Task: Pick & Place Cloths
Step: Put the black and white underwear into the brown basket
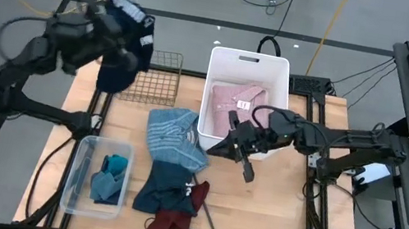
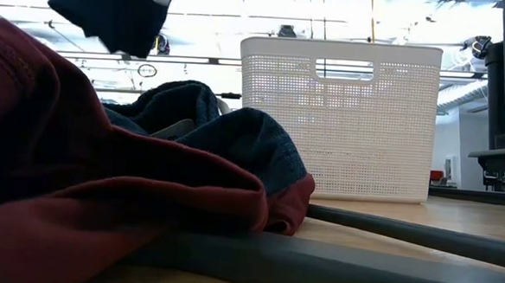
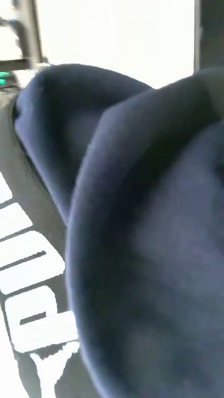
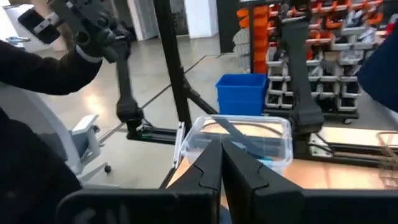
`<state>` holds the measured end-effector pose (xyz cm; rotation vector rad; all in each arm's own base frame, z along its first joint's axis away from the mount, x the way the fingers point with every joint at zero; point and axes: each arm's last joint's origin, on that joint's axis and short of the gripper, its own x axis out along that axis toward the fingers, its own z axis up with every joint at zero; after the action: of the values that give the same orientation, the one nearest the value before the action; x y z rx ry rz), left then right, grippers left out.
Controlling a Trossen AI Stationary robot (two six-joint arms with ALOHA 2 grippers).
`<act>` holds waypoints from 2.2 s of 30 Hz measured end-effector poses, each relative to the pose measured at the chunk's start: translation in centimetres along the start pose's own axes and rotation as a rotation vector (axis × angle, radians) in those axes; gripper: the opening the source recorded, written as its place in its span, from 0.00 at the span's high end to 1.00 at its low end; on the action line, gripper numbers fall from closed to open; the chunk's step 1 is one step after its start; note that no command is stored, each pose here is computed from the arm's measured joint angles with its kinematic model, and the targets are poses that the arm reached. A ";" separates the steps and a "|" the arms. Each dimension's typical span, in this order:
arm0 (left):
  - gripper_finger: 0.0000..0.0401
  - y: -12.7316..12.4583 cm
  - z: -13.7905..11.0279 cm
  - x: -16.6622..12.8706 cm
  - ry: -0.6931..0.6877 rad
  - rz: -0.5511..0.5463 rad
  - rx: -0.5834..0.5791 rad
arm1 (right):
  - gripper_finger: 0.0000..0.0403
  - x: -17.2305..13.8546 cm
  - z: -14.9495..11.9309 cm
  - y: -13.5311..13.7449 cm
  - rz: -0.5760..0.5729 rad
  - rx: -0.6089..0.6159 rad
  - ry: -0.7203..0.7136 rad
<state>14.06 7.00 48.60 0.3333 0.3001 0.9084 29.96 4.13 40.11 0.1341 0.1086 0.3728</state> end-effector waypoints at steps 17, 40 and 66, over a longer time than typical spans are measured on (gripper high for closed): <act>1.00 2.2 -7.5 14.9 0.401 -0.107 0.051 | 1.00 -0.2 -0.1 0.1 -0.053 0.005 0.018; 1.00 -2.3 -19.5 17.4 0.770 -0.347 0.028 | 1.00 -0.3 -0.1 -0.2 -0.090 0.023 0.019; 0.90 -4.4 -23.5 16.0 0.913 -0.500 -0.064 | 1.00 -0.3 -0.1 -0.3 -0.093 0.049 0.017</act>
<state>17.32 21.04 23.70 -0.2411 1.1365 0.5193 29.77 3.81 39.96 0.1737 0.1401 0.2786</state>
